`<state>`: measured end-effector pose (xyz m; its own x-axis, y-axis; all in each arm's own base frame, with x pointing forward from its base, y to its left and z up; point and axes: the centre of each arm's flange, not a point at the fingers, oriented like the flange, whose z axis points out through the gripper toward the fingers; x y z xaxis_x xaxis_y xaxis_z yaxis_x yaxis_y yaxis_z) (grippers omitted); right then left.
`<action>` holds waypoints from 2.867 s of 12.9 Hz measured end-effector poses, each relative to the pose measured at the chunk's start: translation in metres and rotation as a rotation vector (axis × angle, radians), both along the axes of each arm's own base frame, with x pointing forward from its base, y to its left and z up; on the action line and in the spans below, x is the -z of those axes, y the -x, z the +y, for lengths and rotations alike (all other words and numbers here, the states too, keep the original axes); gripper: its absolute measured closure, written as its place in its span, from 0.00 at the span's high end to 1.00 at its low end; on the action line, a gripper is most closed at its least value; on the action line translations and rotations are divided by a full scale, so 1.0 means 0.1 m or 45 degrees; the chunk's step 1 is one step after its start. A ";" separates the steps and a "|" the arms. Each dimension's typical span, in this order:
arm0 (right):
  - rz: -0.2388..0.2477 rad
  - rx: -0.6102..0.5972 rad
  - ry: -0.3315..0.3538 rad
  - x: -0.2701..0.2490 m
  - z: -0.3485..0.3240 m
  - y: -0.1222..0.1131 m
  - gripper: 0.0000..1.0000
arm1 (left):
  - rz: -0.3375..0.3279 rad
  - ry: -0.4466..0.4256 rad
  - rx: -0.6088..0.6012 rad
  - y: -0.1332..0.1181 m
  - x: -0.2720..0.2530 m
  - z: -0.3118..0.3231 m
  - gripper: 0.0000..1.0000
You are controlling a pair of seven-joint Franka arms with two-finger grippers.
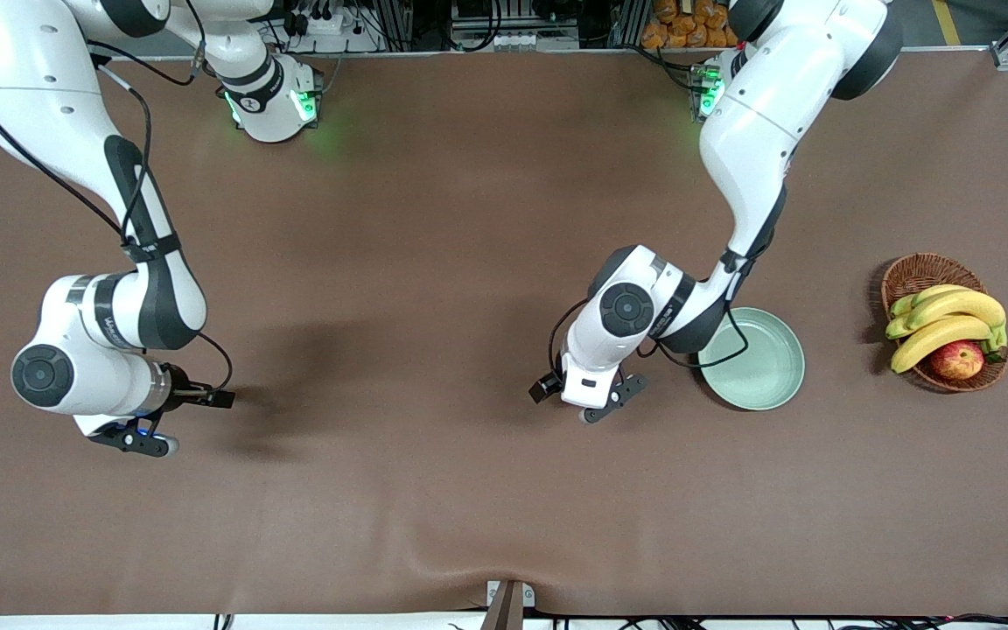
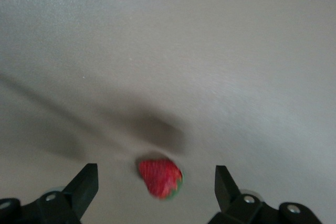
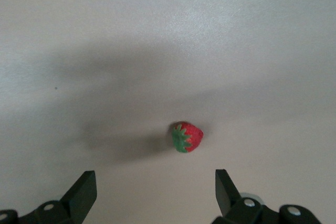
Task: Collect all strawberries into plate
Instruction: 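Grasp the strawberry with the left gripper while the right gripper returns, then drop the strawberry on the plate while the right gripper grasps another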
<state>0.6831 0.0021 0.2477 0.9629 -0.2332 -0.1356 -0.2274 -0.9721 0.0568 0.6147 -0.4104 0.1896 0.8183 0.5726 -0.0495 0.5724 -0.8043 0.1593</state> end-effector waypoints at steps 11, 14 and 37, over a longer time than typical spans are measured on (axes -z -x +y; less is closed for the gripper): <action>-0.063 -0.044 -0.033 0.52 -0.36 0.12 1.00 | 0.041 -0.044 -0.187 0.12 0.16 -0.15 0.46; -0.054 -0.023 -0.059 0.61 -0.33 0.19 1.00 | 0.023 -0.031 -0.191 0.08 0.06 -0.17 0.37; -0.099 -0.039 -0.128 0.58 -0.12 0.17 0.36 | 0.344 -0.269 0.211 -0.07 -0.59 2.84 1.00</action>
